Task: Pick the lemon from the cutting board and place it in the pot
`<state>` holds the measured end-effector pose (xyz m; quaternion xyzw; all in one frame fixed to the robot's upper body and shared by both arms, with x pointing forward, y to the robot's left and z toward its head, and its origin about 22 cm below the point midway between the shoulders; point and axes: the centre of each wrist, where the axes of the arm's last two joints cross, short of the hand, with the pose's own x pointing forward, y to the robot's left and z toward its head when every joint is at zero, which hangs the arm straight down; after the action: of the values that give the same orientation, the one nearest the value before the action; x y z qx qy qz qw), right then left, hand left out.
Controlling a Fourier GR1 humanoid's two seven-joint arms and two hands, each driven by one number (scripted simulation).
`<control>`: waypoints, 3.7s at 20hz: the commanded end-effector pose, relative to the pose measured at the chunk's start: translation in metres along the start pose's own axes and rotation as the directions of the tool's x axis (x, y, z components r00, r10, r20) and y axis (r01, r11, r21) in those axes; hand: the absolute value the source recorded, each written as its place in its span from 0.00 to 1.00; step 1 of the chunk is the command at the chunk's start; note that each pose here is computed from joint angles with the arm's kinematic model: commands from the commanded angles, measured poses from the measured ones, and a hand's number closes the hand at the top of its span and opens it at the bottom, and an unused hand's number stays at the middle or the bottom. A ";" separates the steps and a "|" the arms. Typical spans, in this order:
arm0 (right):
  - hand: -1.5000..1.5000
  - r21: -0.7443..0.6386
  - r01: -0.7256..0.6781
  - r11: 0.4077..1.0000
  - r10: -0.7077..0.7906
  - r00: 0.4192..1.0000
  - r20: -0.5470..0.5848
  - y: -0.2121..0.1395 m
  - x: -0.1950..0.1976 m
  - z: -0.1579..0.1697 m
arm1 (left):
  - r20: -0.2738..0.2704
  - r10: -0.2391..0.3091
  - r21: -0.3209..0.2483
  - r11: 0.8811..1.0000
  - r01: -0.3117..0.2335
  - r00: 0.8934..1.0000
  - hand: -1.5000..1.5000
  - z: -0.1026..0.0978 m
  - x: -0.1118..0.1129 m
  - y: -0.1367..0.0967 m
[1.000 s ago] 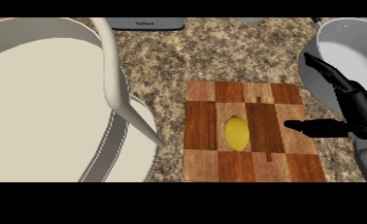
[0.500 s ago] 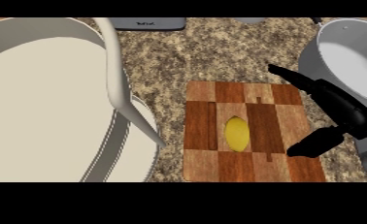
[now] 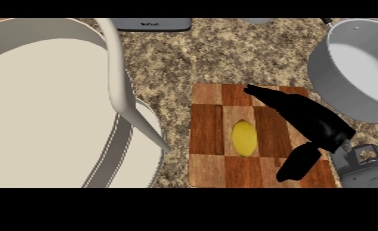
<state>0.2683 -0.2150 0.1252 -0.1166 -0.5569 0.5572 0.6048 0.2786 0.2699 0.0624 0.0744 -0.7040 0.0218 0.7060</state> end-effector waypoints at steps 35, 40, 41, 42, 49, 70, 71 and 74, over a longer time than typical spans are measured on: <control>1.00 0.063 -0.189 0.980 0.192 0.980 -0.047 0.064 -0.021 -0.059 | 0.053 -0.013 0.040 0.999 0.011 0.999 0.50 -0.008 0.024 0.023; 1.00 0.067 -0.178 0.982 0.180 0.983 -0.036 0.081 -0.034 -0.072 | 0.045 0.000 0.036 0.999 -0.001 0.999 0.50 -0.014 0.019 -0.005; 1.00 0.083 -0.181 0.980 0.185 0.982 -0.043 0.086 -0.022 -0.065 | 0.065 -0.005 0.025 1.000 0.004 0.998 0.50 -0.004 0.014 0.016; 1.00 0.084 -0.173 0.981 0.177 0.983 -0.044 0.087 -0.047 -0.070 | 0.052 0.000 0.027 1.000 -0.002 0.999 0.50 -0.007 0.037 0.001; 1.00 0.054 -0.202 0.978 0.202 0.979 0.013 0.106 -0.016 -0.029 | 0.040 -0.011 0.045 0.999 0.010 0.999 0.50 -0.004 0.014 0.026; 1.00 -0.748 0.045 0.662 -0.034 0.999 0.030 0.024 0.038 0.106 | 0.047 -0.016 0.051 0.999 0.013 0.999 0.50 0.000 0.010 0.010; 1.00 -0.760 0.059 0.647 -0.047 0.998 0.037 0.021 0.039 0.101 | 0.043 -0.002 0.037 0.999 0.000 0.999 0.50 -0.010 0.024 0.009; 1.00 -0.804 -0.005 0.594 -0.034 0.999 -0.031 0.005 0.012 0.131 | 0.047 -0.019 0.048 0.999 0.017 0.999 0.50 0.005 0.023 0.022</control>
<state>0.1674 -0.2356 0.1548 -0.3559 -0.7216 0.2887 0.5189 0.2733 0.2757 0.0641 0.0794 -0.7009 0.0276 0.7083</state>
